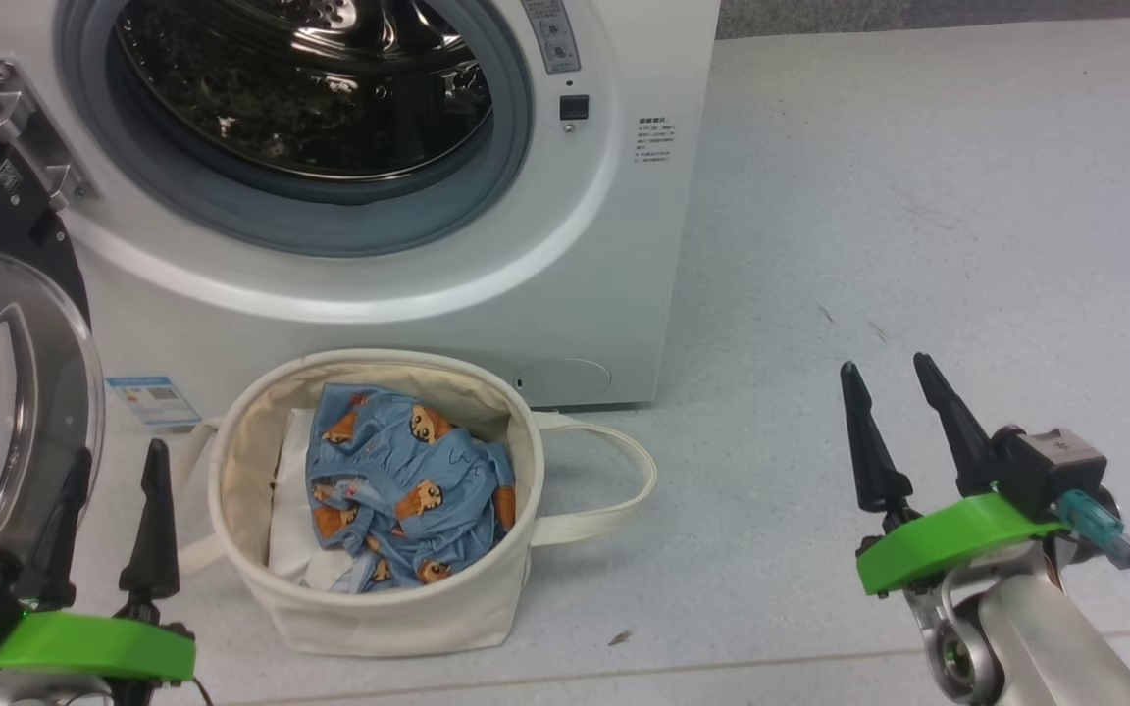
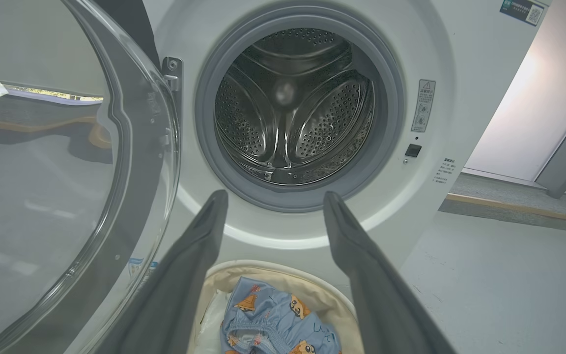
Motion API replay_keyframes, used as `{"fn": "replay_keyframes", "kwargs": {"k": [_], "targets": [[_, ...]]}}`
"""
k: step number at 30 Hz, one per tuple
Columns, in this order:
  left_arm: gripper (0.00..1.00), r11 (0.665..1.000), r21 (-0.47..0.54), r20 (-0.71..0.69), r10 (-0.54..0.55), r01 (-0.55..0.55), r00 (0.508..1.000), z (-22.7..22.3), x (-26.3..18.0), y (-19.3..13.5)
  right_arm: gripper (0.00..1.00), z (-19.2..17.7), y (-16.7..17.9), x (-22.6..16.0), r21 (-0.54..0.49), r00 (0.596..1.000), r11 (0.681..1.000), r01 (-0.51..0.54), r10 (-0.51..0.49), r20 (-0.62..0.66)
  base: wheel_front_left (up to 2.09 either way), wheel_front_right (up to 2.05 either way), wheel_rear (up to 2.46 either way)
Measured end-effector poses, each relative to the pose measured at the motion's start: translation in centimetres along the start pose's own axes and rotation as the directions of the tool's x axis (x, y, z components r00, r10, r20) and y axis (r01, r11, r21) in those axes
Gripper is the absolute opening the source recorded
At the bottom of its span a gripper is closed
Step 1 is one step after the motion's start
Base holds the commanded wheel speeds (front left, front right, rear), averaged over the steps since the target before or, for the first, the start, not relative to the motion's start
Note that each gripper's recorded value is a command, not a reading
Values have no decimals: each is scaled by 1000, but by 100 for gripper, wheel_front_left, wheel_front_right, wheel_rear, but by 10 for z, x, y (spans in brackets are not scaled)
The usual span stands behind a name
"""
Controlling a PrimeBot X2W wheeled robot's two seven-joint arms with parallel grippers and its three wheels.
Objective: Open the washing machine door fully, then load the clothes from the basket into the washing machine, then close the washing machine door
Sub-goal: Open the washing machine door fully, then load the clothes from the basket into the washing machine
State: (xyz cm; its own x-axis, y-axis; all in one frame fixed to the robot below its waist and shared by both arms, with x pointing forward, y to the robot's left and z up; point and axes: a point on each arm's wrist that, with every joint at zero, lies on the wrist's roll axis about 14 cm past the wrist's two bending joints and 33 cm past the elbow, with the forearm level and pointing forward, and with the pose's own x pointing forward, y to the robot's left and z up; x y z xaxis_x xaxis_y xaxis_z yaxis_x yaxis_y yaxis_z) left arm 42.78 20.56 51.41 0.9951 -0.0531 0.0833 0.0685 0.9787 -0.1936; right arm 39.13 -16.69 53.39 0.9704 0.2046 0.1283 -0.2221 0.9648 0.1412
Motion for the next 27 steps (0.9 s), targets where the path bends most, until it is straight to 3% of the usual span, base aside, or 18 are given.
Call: {"fn": "replay_keyframes", "kwargs": {"k": [18, 27], "targets": [[100, 1000, 8, 1, 29, -29, 1000, 3, -11, 14, 100, -3, 12, 5, 5, 999, 999, -36, 36, -8, 4, -4, 0], [100, 999, 9, -7, 40, -40, 999, 1, -14, 19, 100, -7, 15, 7, 10, 999, 999, -45, 45, -18, 117, -104, -13]]}}
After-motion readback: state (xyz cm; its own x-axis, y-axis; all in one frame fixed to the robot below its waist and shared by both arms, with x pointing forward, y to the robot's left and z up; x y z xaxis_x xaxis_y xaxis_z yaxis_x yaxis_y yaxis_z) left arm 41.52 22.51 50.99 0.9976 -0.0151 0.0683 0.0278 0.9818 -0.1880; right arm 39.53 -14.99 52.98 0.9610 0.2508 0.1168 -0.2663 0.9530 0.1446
